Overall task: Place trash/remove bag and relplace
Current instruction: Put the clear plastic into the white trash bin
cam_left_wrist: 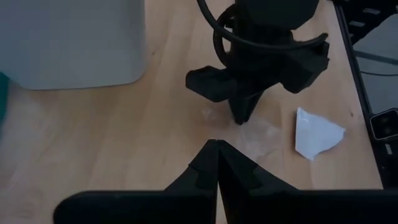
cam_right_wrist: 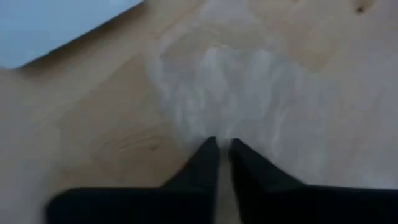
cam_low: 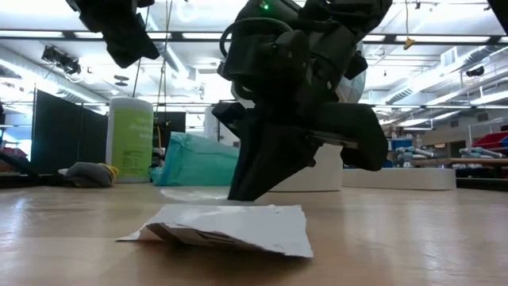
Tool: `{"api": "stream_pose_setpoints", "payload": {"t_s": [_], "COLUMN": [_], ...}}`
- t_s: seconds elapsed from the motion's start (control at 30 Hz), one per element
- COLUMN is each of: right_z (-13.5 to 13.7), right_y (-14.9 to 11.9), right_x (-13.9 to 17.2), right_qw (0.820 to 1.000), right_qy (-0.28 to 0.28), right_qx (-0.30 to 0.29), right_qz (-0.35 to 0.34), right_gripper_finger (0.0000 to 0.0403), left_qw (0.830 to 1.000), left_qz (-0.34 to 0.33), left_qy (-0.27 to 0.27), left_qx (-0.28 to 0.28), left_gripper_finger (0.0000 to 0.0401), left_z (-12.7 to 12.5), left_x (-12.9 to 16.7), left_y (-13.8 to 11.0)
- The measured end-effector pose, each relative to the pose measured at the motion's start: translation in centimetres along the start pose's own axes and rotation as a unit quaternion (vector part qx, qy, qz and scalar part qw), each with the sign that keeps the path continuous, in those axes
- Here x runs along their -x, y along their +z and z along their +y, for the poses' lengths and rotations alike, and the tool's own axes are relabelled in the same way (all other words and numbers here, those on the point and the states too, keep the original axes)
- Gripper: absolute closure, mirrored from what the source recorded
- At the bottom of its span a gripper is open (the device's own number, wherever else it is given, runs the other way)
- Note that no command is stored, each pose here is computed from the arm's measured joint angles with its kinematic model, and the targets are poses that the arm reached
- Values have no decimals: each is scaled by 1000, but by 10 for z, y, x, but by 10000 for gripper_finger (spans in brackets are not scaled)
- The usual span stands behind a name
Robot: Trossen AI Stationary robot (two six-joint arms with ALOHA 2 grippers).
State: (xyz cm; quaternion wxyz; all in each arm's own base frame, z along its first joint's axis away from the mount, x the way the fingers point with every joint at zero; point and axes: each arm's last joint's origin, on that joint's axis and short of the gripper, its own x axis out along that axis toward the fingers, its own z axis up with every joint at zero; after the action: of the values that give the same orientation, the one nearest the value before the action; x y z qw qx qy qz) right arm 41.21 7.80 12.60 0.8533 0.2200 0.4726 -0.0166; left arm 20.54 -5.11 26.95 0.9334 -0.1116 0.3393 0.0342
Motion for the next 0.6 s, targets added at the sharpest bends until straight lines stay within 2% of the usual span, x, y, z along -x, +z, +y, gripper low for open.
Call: {"api": "stream_pose_setpoints", "payload": {"t_s": [0.03,0.27,0.6], "right_z": [0,1,5], "right_y": [0,3,14], "right_x": [0,9,68], "right_qw": [1000,1000,996], "right_qy": [0,-2,-72], "right_qx": [-3,-21,-24], "right_qz": [0,-5,-46], "right_gripper_finger": [390,402,403], "left_qw": [1000,1000,999], "left_qz": [0,15,21], "left_qy": [0,8,12], "left_qx": [-4,-9,-33], "left_gripper_finger": [387,387,387], "left_z": [0,1,2], "left_x": [0,0,1], "left_y": [0,-3,-4]}}
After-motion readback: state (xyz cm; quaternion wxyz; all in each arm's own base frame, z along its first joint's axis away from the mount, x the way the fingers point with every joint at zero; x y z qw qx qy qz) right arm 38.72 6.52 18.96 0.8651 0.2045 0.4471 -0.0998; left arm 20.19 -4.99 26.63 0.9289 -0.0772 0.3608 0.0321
